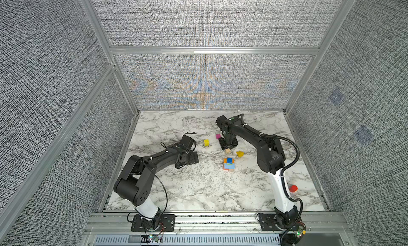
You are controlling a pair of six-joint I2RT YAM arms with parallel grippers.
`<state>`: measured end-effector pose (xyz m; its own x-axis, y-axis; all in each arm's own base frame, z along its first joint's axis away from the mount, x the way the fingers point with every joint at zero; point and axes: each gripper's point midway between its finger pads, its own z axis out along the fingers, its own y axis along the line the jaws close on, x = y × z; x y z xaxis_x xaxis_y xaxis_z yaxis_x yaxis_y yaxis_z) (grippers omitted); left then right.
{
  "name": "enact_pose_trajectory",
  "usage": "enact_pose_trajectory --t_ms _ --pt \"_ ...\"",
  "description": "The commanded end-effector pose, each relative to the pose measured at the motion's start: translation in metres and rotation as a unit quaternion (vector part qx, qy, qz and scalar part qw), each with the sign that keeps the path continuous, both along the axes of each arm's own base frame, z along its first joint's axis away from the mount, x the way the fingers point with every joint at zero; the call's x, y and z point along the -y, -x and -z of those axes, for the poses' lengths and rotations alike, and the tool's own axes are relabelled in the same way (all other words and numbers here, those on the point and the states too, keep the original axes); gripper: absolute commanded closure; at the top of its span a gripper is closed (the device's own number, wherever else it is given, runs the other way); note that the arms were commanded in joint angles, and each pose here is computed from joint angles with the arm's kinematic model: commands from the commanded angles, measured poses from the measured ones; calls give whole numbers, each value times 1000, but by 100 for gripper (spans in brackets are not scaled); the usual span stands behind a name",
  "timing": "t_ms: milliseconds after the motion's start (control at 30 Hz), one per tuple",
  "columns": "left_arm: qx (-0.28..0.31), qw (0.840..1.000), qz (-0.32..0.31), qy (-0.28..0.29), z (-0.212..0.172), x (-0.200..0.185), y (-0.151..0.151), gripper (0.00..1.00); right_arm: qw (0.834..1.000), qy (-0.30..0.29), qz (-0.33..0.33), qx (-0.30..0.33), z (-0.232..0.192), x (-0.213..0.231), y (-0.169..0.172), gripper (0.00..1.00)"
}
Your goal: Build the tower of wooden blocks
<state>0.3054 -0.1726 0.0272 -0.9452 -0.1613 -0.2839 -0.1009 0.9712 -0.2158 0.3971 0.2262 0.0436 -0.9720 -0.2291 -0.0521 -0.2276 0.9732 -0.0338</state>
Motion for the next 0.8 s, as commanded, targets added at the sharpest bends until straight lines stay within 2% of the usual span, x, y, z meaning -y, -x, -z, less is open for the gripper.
enact_pose_trajectory --t_ms 0,600,767 --pt "1 1000 5 0 0 -1 -1 7 1000 11 -1 -8 0 6 2 55" --pt "-8 1000 3 6 8 0 -2 7 1000 15 4 -18 13 5 -2 56" --pt "-9 1000 3 8 8 0 -2 7 1000 18 2 -16 12 6 -4 60"
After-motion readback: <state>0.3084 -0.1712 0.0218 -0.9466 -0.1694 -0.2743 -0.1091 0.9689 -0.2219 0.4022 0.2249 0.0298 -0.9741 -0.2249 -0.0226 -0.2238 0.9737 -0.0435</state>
